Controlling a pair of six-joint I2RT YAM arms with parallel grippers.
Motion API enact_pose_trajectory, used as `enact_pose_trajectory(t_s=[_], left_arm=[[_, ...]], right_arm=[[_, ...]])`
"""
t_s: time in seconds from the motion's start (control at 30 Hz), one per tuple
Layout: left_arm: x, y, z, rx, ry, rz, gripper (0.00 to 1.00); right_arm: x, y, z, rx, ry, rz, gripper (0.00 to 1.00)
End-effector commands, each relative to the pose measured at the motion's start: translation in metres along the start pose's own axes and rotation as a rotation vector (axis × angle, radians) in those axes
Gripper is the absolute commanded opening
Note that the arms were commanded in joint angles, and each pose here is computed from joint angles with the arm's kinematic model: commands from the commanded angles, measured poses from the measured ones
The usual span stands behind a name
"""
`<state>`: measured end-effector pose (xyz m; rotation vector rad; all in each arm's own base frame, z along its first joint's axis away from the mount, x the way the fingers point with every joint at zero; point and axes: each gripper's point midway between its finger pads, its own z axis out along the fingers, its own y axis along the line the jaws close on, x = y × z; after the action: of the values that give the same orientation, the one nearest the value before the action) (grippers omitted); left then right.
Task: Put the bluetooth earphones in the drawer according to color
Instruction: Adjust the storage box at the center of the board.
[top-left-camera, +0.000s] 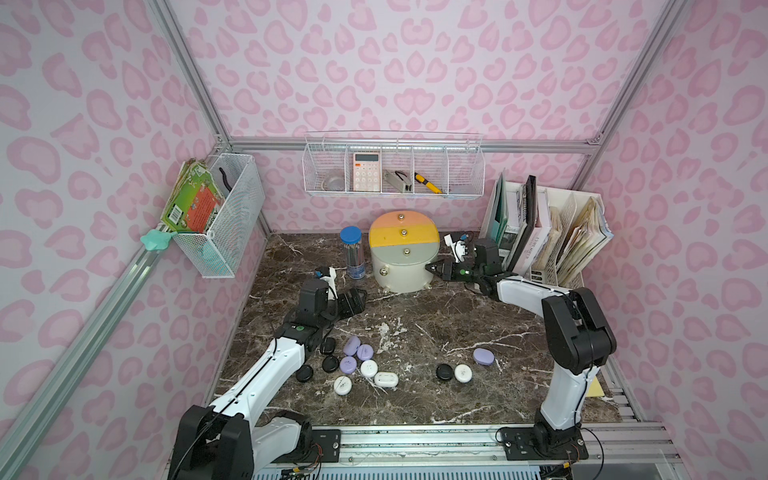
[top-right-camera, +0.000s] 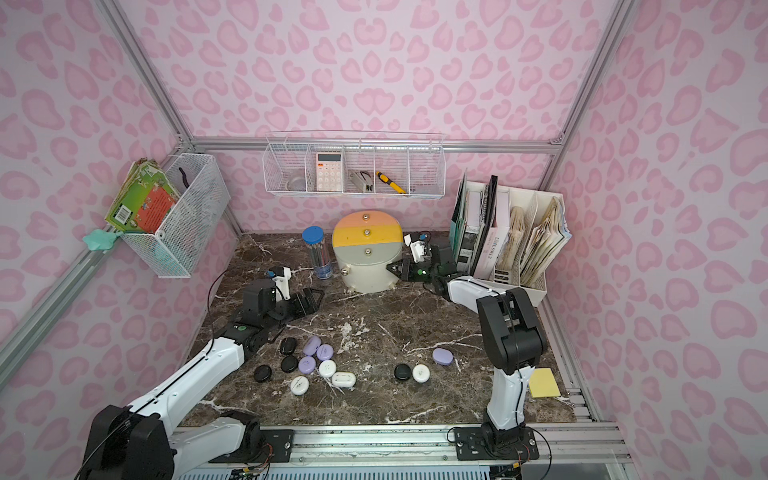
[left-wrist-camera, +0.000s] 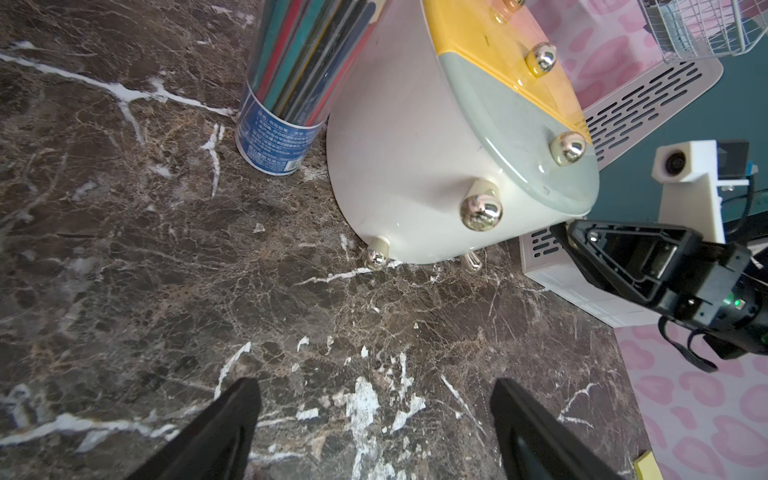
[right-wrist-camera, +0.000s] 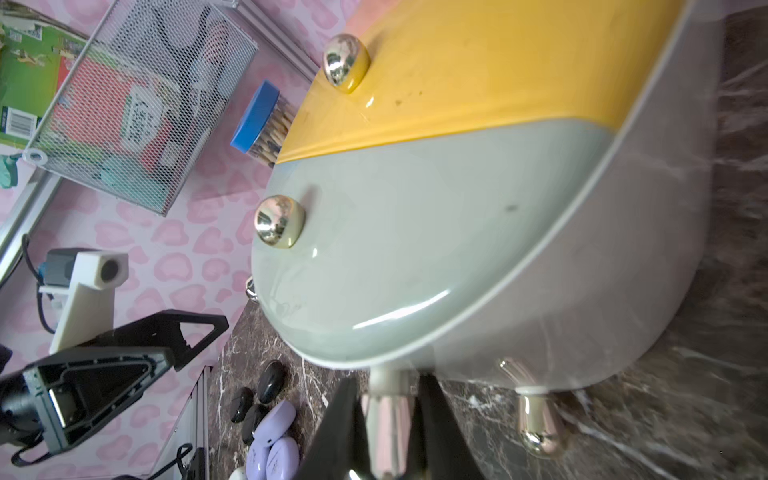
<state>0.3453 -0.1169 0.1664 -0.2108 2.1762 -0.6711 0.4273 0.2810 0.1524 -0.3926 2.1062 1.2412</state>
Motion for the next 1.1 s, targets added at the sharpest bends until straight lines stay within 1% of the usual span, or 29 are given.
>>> enact_pose_trajectory(t_s=[0.0, 0.2, 0.37, 0.57, 0.73, 0.83, 0.9, 1.07], left_arm=[[-0.002, -0.001, -0.002, 0.004, -0.007, 0.017, 0.92], [-0.004, -0.004, -0.005, 0.013, -0.023, 0.011, 0.92], [-0.016, -0.016, -0.008, 0.053, -0.048, -0.022, 0.92], [-0.037, -0.036, -0.005, 0.106, -0.05, -0.059, 0.92], [-0.053, -0.047, 0.004, 0.119, -0.041, -0.078, 0.92], [-0.067, -0.058, 0.007, 0.138, -0.053, -0.075, 0.92], [-0.071, -0.063, 0.008, 0.139, -0.041, -0.076, 0.92], [-0.097, -0.083, 0.008, 0.18, -0.065, -0.038, 0.92]], right_arm=[[0.042, -0.022, -0.008, 0.104, 0.092, 0.009, 0.08], [0.072, -0.032, -0.023, 0.185, 0.129, -0.033, 0.07], [0.096, -0.04, -0.033, 0.236, 0.146, -0.037, 0.07], [0.117, -0.045, -0.044, 0.292, 0.158, -0.048, 0.06], [0.132, -0.047, -0.05, 0.343, 0.178, -0.071, 0.06], [0.141, -0.048, -0.054, 0.367, 0.188, -0.073, 0.06], [0.147, -0.049, -0.056, 0.38, 0.194, -0.067, 0.06], [0.166, -0.052, -0.06, 0.394, 0.2, -0.036, 0.07]])
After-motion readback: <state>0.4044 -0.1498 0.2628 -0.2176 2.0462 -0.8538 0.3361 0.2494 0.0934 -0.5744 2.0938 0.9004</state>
